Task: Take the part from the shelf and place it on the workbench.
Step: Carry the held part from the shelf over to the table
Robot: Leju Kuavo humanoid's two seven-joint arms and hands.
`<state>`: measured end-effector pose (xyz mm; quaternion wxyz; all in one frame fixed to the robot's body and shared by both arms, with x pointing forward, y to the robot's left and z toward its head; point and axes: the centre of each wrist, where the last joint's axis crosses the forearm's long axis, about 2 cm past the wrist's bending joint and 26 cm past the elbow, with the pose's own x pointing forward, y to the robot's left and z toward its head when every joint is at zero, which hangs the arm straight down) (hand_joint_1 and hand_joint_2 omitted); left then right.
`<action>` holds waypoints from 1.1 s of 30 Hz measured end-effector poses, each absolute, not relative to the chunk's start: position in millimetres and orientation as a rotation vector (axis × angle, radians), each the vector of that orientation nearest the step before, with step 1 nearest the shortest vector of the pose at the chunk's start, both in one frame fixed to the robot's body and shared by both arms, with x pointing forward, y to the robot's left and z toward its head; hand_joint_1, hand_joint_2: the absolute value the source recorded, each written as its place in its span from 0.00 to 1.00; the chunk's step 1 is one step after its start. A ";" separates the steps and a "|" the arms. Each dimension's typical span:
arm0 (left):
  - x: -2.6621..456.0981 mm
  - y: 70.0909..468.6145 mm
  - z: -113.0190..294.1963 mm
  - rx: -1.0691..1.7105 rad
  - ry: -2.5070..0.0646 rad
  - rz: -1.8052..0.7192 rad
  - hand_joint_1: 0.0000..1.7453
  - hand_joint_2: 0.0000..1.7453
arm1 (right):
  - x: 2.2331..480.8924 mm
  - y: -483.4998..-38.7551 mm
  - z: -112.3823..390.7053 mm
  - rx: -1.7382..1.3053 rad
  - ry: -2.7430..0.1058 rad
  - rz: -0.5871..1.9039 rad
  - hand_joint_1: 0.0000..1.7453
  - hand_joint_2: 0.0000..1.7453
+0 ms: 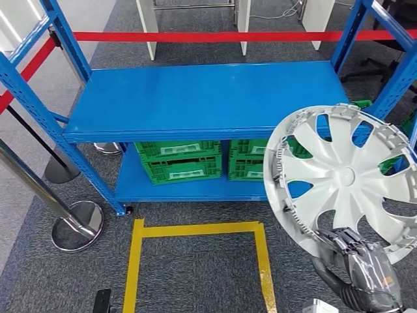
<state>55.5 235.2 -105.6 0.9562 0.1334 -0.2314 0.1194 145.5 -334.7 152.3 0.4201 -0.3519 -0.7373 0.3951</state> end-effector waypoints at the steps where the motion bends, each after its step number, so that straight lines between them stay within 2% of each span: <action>1: 55.3 235.2 -105.6 0.270 -0.468 0.243 0.00 1.00 | 145.4 -334.6 152.2 -0.882 -1.848 0.990 1.00 1.00; 33: 57.2 235.8 -105.5 0.258 -0.454 0.240 0.00 1.00 | 146.9 -334.8 152.1 -0.860 -1.846 0.974 1.00 1.00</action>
